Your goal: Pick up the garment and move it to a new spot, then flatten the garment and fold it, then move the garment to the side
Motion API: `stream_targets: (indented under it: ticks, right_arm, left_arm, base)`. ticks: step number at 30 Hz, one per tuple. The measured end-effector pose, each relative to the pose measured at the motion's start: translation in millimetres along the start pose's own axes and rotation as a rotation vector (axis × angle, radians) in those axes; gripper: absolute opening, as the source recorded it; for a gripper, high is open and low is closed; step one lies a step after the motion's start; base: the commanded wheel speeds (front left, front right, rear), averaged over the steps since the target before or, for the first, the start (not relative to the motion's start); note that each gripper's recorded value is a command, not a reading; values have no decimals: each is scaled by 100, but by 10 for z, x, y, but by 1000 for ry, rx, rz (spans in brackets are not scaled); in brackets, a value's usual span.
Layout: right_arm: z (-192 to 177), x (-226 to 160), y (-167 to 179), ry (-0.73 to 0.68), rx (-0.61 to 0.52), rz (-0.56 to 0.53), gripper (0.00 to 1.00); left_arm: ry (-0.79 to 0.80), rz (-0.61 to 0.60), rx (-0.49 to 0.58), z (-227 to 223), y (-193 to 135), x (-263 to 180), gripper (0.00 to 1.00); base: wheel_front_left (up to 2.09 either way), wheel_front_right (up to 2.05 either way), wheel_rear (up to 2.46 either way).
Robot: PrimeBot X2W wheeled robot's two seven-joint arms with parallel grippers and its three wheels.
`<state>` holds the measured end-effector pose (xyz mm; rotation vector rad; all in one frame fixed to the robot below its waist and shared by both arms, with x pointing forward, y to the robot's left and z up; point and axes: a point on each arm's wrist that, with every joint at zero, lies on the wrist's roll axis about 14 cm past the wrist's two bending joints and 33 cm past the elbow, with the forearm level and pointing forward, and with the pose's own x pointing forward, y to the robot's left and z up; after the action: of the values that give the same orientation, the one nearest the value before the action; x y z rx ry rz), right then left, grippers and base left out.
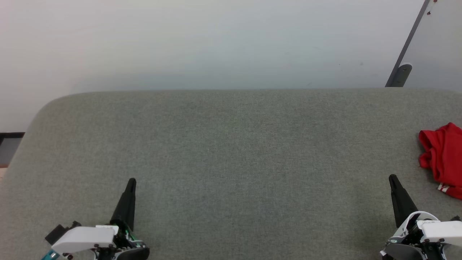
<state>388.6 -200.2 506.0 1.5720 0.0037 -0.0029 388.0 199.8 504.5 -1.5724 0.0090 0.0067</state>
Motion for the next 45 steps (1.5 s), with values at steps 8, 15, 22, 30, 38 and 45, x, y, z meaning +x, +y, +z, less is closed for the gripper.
stream_targets:
  ticks: [8, 15, 22, 30, 38, 45]
  right_arm:
    - [0, 0, 0, 0, 0, 0, 0]
    - [-1, 0, 0, 0, 0, 0, 0]
    - [-1, 0, 0, 0, 0, 0, 0]
    - [-1, 0, 0, 0, 0, 0, 0]
    - [-1, 0, 0, 0, 0, 0, 0]
    - [-1, 0, 0, 0, 0, 0, 0]
  left_arm:
    - [-1, 0, -1, 1, 0, 0, 0]
    - [-1, 0, -2, 2, 0, 0, 0]
    - [-2, 0, -2, 2, 0, -1, 0]
    - [1, 0, -2, -1, 0, -1, 0]
    - [0, 0, -3, 1, 0, -1, 0]
    - [-1, 0, -3, 3, 0, -1, 0]
  base:
    - [0, 0, 0]
    - [0, 0, 0]
    - [0, 0, 0]
    - [0, 0, 0]
    - [0, 0, 0]
    - [0, 0, 0]
